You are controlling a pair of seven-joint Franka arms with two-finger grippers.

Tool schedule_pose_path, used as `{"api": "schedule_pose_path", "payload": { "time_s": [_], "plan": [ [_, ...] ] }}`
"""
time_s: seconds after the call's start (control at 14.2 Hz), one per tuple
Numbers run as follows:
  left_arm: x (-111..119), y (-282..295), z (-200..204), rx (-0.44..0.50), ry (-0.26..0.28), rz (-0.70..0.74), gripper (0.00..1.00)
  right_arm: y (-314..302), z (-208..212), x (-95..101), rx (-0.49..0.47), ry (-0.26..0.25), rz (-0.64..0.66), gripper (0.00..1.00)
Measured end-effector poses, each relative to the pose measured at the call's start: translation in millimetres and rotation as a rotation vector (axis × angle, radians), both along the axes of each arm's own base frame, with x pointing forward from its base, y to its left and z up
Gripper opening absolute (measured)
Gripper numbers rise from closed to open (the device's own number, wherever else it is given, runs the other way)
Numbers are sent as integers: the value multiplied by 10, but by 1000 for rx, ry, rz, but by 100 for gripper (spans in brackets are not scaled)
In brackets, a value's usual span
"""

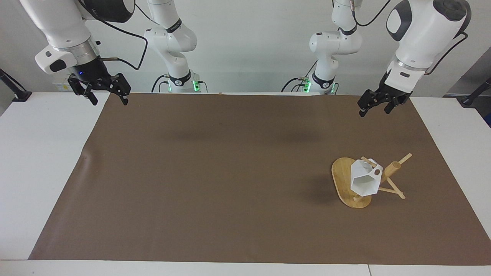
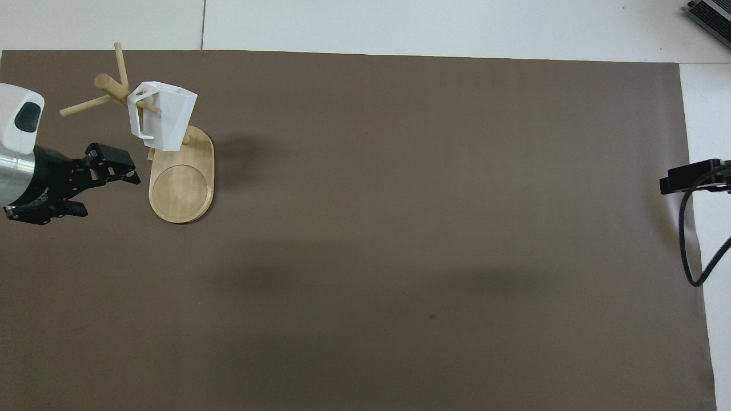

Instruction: Hang cup on rack

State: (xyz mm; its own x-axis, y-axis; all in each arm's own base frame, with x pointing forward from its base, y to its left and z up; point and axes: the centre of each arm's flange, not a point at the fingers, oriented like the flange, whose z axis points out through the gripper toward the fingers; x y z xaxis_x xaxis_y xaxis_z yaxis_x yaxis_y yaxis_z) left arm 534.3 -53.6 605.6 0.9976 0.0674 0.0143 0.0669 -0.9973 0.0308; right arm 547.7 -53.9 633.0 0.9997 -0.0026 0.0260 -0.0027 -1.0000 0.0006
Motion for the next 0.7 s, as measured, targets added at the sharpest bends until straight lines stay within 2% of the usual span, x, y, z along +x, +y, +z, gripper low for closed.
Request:
{"api": "schedule_pose_path", "payload": {
  "time_s": [0.28,0.7],
  "plan": [
    [-36,90,278,2,9,-45,100,0,0,0,0,0,0,100],
    [-52,102,265,31,36,-57,100,0,0,0,0,0,0,100]
  ]
}}
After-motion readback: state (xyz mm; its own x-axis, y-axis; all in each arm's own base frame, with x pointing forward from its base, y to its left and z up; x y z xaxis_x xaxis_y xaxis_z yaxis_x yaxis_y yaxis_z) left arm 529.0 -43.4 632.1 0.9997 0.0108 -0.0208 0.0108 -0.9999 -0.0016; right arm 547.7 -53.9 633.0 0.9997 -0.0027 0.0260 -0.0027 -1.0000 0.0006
